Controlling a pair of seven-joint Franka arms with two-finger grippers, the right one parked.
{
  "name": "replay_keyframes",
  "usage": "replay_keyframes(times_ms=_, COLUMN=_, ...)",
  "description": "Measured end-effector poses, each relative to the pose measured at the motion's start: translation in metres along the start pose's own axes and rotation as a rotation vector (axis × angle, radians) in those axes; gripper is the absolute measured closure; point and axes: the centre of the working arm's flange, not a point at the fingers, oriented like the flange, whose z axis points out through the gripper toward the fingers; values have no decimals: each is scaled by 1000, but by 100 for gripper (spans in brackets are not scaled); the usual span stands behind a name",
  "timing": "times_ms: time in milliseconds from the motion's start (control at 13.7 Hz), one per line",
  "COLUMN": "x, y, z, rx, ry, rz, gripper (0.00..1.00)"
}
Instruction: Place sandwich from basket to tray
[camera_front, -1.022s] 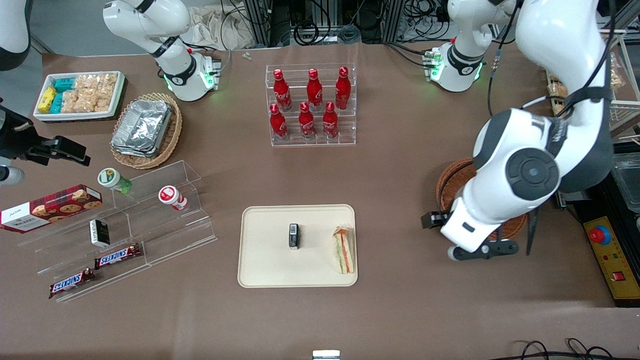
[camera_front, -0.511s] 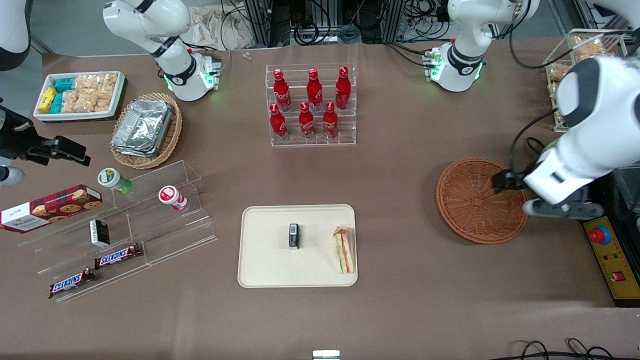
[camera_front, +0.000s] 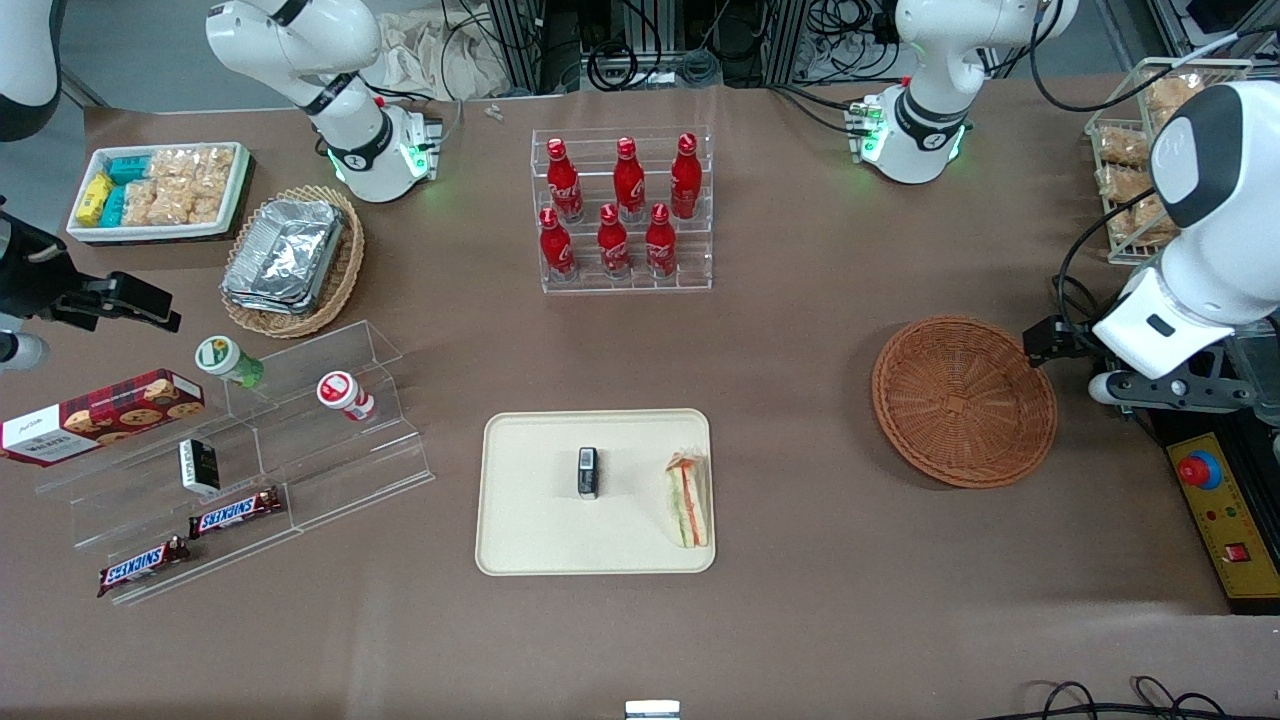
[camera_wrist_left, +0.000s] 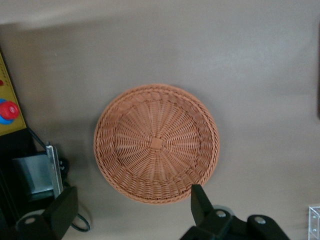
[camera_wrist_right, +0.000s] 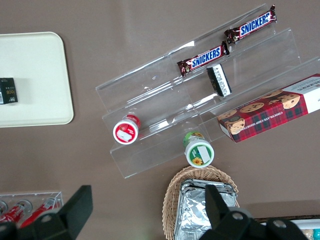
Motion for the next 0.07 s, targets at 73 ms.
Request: replay_keyframes(times_ms=73, x=6, y=-1, z=-6, rx=1, ry=2, rz=3, gripper=0)
